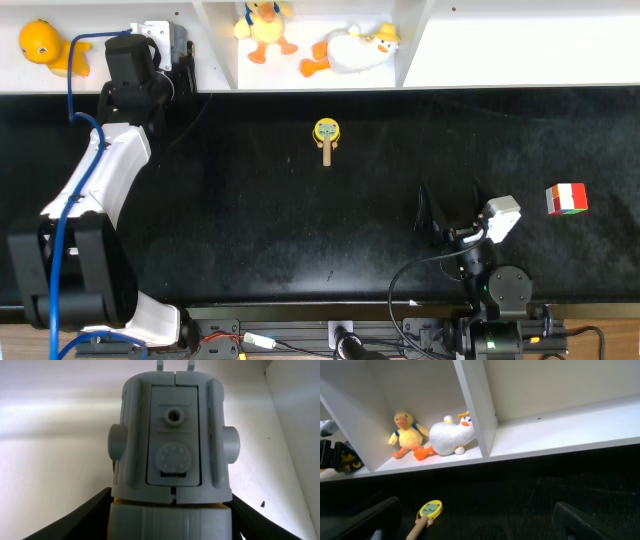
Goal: Store Toys
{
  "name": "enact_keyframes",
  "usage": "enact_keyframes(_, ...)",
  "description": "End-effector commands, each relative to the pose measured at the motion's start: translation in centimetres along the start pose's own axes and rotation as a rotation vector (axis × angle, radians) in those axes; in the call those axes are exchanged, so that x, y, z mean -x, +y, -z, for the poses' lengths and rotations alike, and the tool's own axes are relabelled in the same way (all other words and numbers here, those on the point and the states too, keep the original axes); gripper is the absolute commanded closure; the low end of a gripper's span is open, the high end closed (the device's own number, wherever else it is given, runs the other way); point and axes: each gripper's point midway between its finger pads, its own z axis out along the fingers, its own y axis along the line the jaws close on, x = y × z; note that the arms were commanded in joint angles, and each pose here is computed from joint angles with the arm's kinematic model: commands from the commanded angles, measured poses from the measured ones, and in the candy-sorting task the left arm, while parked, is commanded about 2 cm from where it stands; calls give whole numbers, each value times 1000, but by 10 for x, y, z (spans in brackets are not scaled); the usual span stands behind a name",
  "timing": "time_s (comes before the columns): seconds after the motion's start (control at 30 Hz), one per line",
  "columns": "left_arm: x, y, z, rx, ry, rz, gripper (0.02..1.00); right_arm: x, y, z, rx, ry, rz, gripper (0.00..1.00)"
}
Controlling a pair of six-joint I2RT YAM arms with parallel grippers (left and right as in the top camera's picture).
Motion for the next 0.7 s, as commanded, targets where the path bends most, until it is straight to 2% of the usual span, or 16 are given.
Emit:
enact_keyframes(0.03,5,3,-5,19,-5,-11,822,-3,0,0,3,1,-8,5)
enact_keyframes(0.1,2,3,-7,18,5,-12,790,-3,0,0,4,0,-8,5)
enact_keyframes(0.17,-2,3,-10,18,15,-12,592,-3,0,0,4,0,-8,5)
enact_keyframes(0.23,-5,3,-12,17,21,-12,459,-4,0,0,4,1,-8,5)
enact_keyframes(0.27,-5,3,-12,17,22,-12,325,-4,0,0,4,1,-8,5)
enact_keyframes(0.3,-5,3,-12,17,22,-12,121,-3,0,0,4,0,-8,7)
enact_keyframes(0.33,-5,3,-12,17,22,-12,23,-4,0,0,4,1,-8,7)
enact_keyframes(0.53,-2,3,-3,18,28,-12,23,-4,0,0,4,1,-8,5)
enact_keyframes(0.7,12,2,39,19,22,-12,23,-3,0,0,4,0,-8,5)
